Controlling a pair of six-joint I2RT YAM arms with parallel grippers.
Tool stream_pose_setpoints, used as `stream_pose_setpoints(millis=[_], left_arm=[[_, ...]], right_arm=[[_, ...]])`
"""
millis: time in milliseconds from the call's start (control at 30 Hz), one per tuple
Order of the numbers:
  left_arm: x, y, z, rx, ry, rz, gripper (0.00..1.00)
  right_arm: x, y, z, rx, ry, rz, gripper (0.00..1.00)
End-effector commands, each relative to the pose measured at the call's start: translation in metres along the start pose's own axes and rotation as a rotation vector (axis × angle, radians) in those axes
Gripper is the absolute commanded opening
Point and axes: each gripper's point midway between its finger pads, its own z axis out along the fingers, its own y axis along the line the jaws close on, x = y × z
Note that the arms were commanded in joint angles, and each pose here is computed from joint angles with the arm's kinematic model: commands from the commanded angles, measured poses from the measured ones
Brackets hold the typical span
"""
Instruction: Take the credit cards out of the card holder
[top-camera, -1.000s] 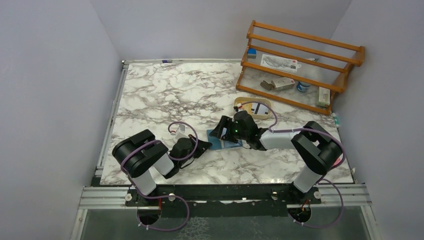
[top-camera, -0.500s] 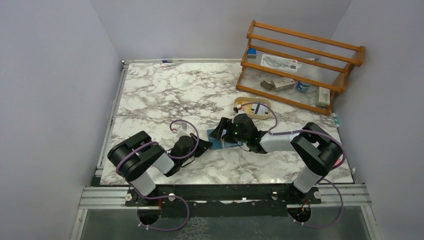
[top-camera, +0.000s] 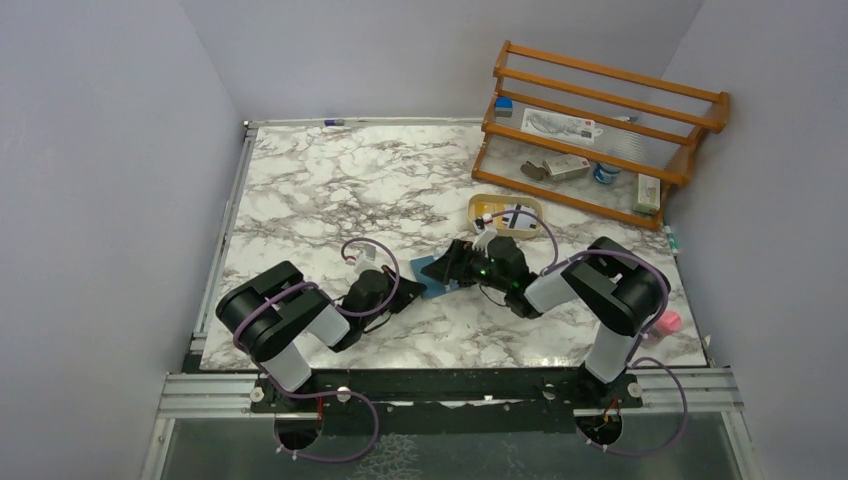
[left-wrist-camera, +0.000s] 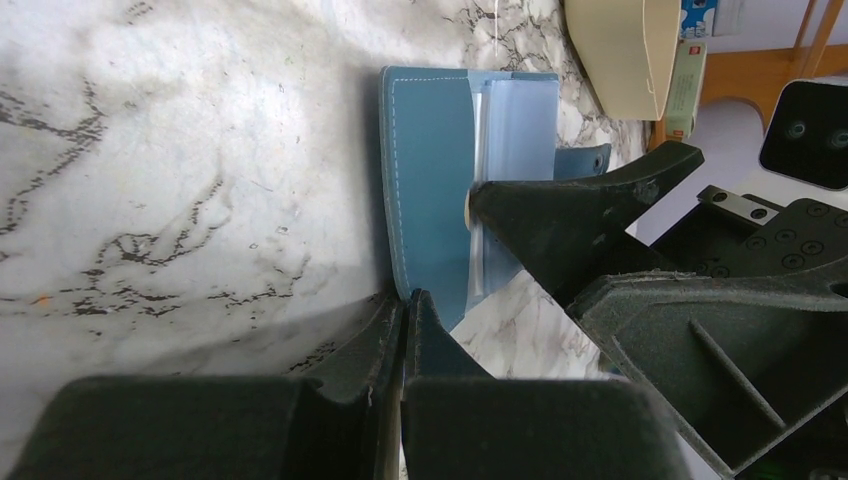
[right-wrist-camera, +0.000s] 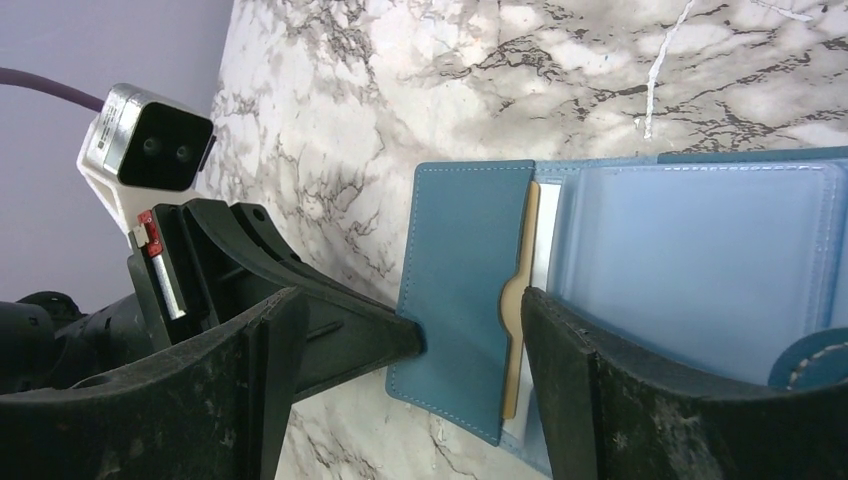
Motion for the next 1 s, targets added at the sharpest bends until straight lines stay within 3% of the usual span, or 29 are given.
stream_pose_setpoints(millis=[0,167,433,633,733,967], left_arm=[[0.039,0.084,-0.016,-0.300,0.182,0.108,0.00],[0.034,0.078,-0.016,-0.282,0.163,0.124,0.00],[0.023,0.071,-0.015,-0.269,0.129,0.129,0.00],[0.030,0.069,-0.007,-0.270,0.168,0.124,0.00],[0.032,0.068,-0.005,-0.268,0.181,0.125,0.07],[0.028,0.064,-0.006,-0.255,0.166,0.134,0.35]], right_arm=[[0.064,0.028,-0.019,-0.151,0.277,0.054,0.82],[0.059,0.028,-0.023,-0.134,0.256,0.046,0.82],[0.060,-0.007,-0.039,0.065,0.217,0.033,0.82],[0.056,-0.026,-0.045,0.166,0.175,0.023,0.82],[0.057,-0.030,-0.044,0.175,0.174,0.024,0.82],[0.061,-0.034,-0.043,0.181,0.180,0.030,0.82]])
